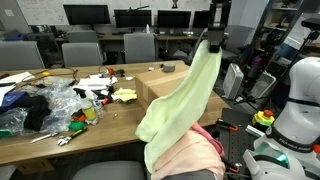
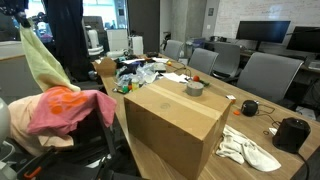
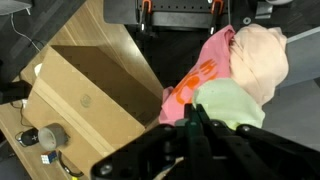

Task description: Put the peach and pink shirts and the green towel on the backrest of the chair respectively

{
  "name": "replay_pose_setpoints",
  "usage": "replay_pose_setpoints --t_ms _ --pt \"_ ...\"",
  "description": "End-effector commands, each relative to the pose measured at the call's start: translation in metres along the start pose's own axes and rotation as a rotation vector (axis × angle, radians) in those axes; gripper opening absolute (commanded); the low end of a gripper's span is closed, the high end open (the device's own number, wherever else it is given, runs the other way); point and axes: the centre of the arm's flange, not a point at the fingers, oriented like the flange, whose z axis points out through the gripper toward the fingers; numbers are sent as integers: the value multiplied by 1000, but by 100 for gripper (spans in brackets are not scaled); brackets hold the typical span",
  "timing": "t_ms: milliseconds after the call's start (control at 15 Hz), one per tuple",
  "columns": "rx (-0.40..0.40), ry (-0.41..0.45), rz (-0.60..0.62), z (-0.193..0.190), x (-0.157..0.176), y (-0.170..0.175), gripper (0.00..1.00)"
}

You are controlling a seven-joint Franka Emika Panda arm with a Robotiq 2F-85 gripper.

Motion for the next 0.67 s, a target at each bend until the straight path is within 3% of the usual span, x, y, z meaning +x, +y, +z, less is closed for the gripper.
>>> replay_pose_setpoints --t_ms 0,600 --pt "12 -16 17 51 -29 26 1" --pt "84 -238 57 152 -21 60 1"
